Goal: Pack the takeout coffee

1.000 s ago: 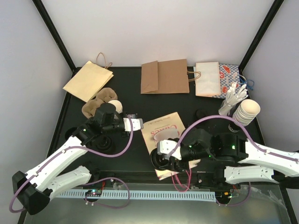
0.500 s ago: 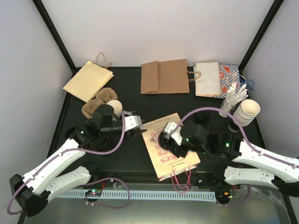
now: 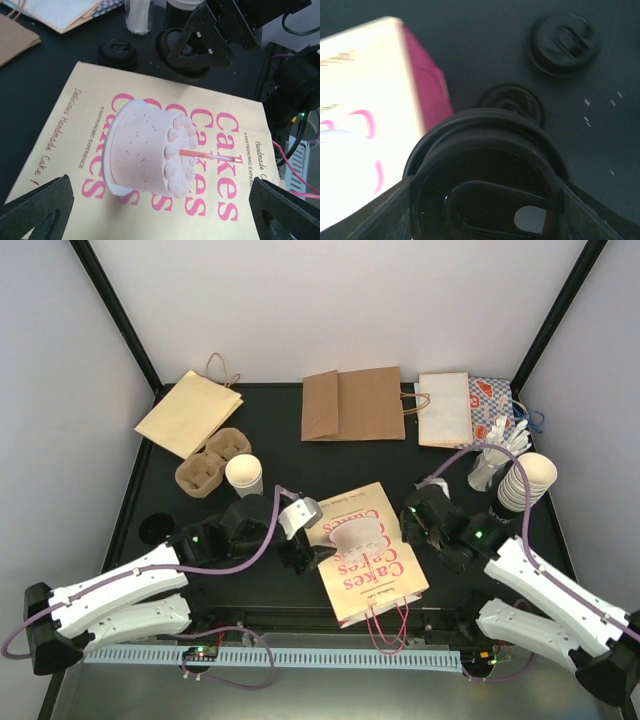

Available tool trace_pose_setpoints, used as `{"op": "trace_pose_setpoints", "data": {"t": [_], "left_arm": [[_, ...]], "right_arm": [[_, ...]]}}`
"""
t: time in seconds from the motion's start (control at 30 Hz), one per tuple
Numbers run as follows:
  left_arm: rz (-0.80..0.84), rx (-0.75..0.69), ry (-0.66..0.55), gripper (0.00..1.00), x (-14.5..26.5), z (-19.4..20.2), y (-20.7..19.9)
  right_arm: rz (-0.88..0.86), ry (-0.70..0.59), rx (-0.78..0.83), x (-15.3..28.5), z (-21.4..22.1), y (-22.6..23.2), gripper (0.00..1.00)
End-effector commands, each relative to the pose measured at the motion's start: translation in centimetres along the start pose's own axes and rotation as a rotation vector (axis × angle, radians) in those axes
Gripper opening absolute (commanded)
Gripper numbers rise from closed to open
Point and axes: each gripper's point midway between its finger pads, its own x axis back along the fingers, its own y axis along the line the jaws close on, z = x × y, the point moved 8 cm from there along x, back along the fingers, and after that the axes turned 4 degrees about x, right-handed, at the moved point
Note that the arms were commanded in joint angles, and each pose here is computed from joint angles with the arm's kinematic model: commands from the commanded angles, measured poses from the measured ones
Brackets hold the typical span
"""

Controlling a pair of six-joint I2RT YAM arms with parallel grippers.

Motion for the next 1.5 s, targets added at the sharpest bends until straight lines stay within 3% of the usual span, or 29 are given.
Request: {"op": "trace_pose_setpoints", "data": {"t": [0.0,0.23,0.3,0.47,0.63,0.8,0.97,1.2,1.4,1.47], "left_arm": [[-0.092,0.093,-0.053,0.99,0.7,-1.7,-0.1],[-0.112,0.106,-0.060,0.99,1.1,-1.6,0.0],[-0.130,0.117,-0.070,0.99,1.5,-1.7,0.2],[-0.148,0.129,-0.093,0.99,2.2,-1.5,0.3],[-0.128,0.132,-0.074,0.99,2.0,-1.1,0.3],[-0.054,0.126,-0.017,0.99,0.9,-0.1,-0.2],[-0.038,0.154,0.041,0.99,0.1,0.8,-0.2],[0.003,0.206,0.084,0.99,-0.7,0.8,-0.5],[0.012,0.204,0.083,0.99,-0.5,0.5,-0.7],[0.008,0.201,0.080,0.99,-0.4,0.3,-0.7]], "right_arm": [[0.089,-0.052,-0.325,-1.3,1.9,-2.9,0.46],[0.192,-0.019,-0.448,-3.9,4.1,-4.7,0.46],[0.178,-0.026,-0.450,-4.5,4.4,-4.6,0.52],[0.214,-0.089,-0.407,-4.3,3.7,-5.0,0.99],[0.261,-0.176,-0.365,-2.9,1.3,-5.7,1.00],[0.189,-0.235,-0.312,-2.4,-1.0,-5.7,1.00],[0.170,-0.148,-0.346,-2.6,-0.2,-5.6,1.00],[0.282,0.126,-0.436,-3.2,1.8,-5.7,1.00],[0.361,0.247,-0.468,-0.9,-0.3,-5.6,1.00],[0.435,0.199,-0.483,0.7,-1.6,-6.2,1.00]]}}
